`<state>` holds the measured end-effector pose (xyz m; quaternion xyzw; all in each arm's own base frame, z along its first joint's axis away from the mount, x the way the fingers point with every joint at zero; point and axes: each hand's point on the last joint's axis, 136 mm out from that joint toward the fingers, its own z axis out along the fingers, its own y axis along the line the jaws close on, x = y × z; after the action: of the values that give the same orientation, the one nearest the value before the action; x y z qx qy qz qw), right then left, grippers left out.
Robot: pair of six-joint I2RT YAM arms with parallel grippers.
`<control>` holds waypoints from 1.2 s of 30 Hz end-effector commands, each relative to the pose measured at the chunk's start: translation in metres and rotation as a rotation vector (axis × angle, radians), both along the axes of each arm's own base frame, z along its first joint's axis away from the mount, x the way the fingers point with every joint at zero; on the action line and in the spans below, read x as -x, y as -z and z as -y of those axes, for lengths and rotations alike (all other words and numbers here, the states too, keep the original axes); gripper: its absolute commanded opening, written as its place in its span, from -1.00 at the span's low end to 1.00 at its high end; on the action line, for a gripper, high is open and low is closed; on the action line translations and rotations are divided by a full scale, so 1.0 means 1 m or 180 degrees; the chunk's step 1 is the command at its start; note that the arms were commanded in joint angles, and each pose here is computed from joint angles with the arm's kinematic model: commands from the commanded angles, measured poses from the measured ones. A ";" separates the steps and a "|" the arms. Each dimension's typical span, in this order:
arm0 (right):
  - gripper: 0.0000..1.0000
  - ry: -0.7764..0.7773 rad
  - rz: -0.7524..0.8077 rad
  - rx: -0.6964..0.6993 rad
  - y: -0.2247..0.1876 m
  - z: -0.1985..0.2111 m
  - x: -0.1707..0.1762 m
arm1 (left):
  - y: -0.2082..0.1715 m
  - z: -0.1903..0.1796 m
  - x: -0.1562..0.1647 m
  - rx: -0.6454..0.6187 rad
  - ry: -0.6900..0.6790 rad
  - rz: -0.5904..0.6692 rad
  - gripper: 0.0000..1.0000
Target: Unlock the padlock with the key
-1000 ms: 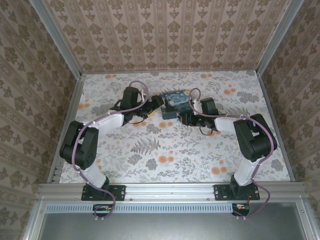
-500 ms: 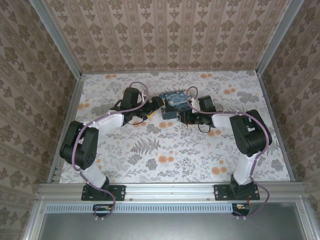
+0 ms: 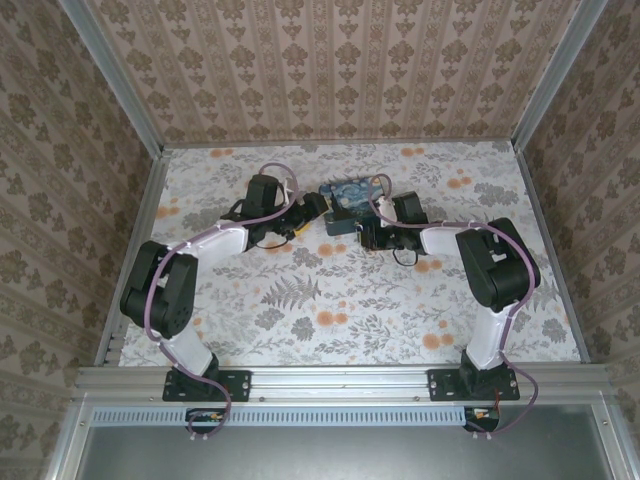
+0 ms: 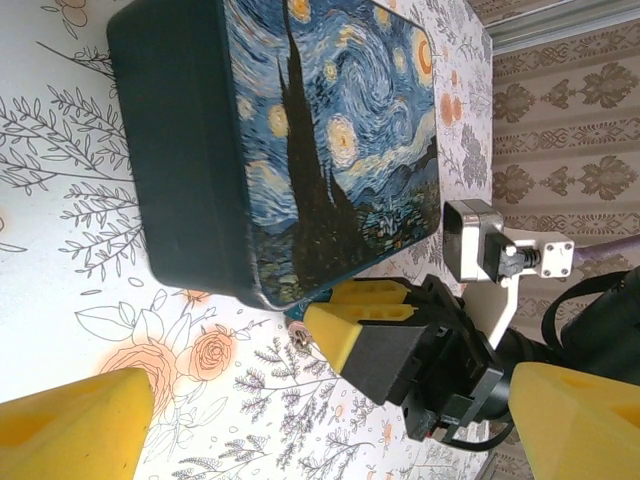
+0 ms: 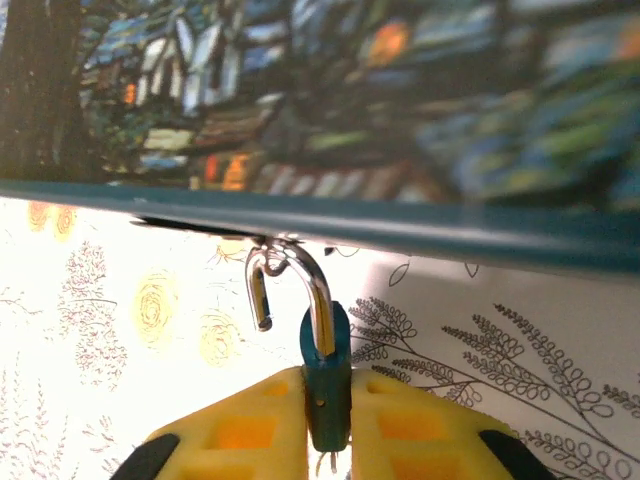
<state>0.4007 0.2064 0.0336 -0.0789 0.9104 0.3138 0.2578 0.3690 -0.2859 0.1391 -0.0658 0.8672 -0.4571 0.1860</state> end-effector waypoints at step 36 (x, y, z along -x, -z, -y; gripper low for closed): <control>-1.00 0.0786 -0.0364 -0.0152 0.010 0.040 0.011 | 0.047 0.025 -0.035 -0.2630 0.0716 0.0661 0.88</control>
<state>0.3963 0.1775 0.0297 0.0338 0.9132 0.3155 0.2557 0.4029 -0.3129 0.0931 0.1344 0.9554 -0.1284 0.2294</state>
